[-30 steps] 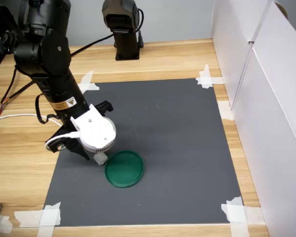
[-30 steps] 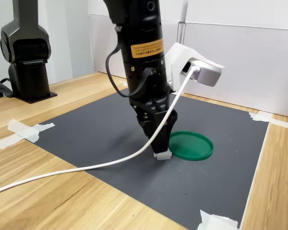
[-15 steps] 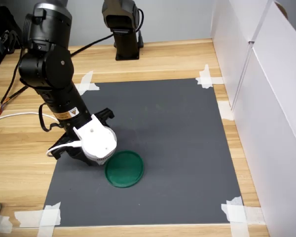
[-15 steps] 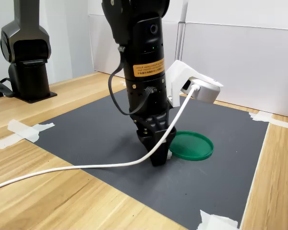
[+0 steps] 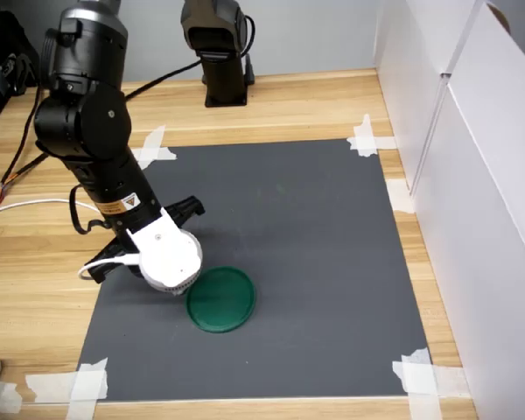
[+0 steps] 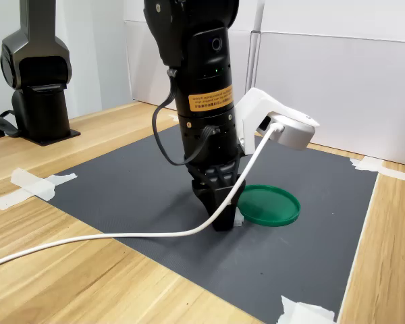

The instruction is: Grasp a white terminal and put it in the green lid.

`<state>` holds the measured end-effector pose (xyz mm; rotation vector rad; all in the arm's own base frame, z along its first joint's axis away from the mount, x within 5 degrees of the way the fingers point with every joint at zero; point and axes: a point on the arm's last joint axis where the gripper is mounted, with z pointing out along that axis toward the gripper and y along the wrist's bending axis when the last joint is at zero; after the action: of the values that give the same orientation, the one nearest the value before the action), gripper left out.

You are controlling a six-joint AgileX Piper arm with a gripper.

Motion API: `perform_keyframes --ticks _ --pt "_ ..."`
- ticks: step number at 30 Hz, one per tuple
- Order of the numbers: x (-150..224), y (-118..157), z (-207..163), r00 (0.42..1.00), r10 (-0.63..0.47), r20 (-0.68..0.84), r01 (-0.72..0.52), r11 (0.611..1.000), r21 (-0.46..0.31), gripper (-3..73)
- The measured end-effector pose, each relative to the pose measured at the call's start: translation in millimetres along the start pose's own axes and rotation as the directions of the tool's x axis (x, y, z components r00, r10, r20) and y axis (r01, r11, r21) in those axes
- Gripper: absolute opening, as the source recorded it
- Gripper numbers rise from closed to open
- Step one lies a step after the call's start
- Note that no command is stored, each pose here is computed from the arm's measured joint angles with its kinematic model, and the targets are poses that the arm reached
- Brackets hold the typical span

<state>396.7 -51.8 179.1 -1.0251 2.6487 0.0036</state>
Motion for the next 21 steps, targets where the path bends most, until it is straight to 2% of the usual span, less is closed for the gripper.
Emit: perform_keyframes --ticks 5,15,21 --pt "-1.1 0.2 -4.7 1.0 0.002 0.009 -0.002 1.0 0.007 27.1" --pt "-7.8 10.5 -72.7 0.996 -0.021 0.09 0.013 0.996 0.085 27.1" --pt "-16.8 24.6 -87.4 0.995 -0.054 0.084 0.045 0.994 0.099 27.1"
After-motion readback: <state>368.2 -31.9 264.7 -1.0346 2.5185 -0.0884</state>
